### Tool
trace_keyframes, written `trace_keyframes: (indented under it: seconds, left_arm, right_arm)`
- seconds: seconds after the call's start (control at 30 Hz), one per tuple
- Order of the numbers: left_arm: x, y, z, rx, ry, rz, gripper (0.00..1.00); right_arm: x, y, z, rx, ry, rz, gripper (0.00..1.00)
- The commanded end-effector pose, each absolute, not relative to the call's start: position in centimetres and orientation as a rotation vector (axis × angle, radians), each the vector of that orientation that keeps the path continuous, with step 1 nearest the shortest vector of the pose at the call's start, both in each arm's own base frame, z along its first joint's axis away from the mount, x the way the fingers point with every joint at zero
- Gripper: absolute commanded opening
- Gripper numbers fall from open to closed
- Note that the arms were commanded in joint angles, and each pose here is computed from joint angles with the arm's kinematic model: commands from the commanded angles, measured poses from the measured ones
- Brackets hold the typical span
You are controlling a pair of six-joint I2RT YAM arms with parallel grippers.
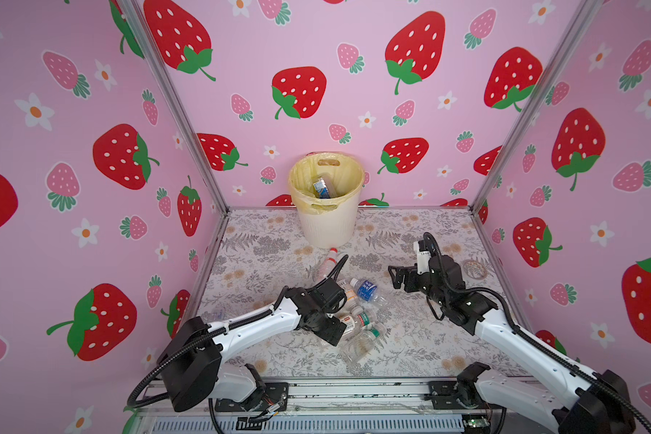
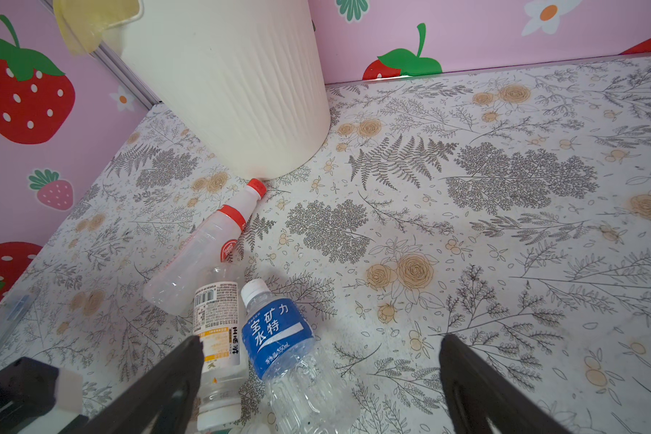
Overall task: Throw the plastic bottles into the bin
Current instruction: 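Lower the left gripper onto the sunflower-labelled tea bottle and close on it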
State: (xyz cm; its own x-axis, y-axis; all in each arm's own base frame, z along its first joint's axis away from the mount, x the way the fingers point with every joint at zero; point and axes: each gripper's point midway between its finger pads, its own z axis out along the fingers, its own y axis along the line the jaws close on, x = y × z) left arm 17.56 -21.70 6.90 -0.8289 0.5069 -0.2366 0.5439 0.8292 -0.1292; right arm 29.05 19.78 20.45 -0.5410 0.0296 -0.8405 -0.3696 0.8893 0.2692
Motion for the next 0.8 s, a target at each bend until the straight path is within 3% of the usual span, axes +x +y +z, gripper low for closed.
trace_keyframes:
  seconds: [0.0,0.77]
  left_arm:
    - [17.6,-21.8,6.5,0.837,2.818,-0.273,0.9]
    - [17.9,-22.2,5.3,0.947,2.838,-0.1,0.77]
  right_arm:
    - [28.8,19.3,20.0,-0.222,2.097,0.521,0.99]
    - [29.3,18.9,19.9,-0.204,2.1,0.497,0.99]
